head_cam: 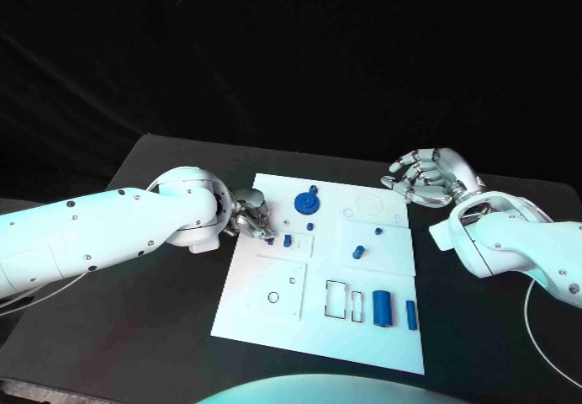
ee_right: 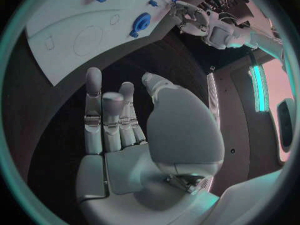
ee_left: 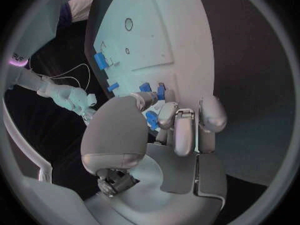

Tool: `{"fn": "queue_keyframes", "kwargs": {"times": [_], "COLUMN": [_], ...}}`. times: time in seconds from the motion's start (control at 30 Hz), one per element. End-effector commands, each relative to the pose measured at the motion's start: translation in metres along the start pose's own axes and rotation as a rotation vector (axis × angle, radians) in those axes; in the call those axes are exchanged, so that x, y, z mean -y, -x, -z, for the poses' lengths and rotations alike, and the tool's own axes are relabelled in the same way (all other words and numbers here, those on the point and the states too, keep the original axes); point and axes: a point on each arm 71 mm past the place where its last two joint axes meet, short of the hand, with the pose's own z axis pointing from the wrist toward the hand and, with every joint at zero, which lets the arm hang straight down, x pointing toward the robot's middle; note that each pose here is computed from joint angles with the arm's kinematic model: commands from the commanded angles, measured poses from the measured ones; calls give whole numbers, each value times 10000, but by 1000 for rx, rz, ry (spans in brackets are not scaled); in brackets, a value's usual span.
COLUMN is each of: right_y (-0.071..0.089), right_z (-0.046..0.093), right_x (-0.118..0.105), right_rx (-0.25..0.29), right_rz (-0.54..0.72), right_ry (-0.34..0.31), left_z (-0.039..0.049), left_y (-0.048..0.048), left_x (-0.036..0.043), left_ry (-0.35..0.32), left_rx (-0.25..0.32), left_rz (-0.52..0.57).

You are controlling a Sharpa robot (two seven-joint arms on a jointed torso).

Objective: Assemble the parts on the task board

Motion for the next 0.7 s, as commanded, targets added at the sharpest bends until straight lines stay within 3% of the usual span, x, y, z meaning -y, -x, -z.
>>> {"fn": "queue_keyframes", "kwargs": {"times": [0.03,0.7], "right_y": [-14,-6], "right_z": [4,7], "right_x": [-10,-5], "right_rx": [-14,-12], "right_rz": [3,3], "right_ry": [13,12], "left_z": [1,3], "left_y": [-25,-32], "left_x": [29,37], "left_ry": [-7,-7], "left_rx": [-24,-29], "left_rz": [-19,-23]}}
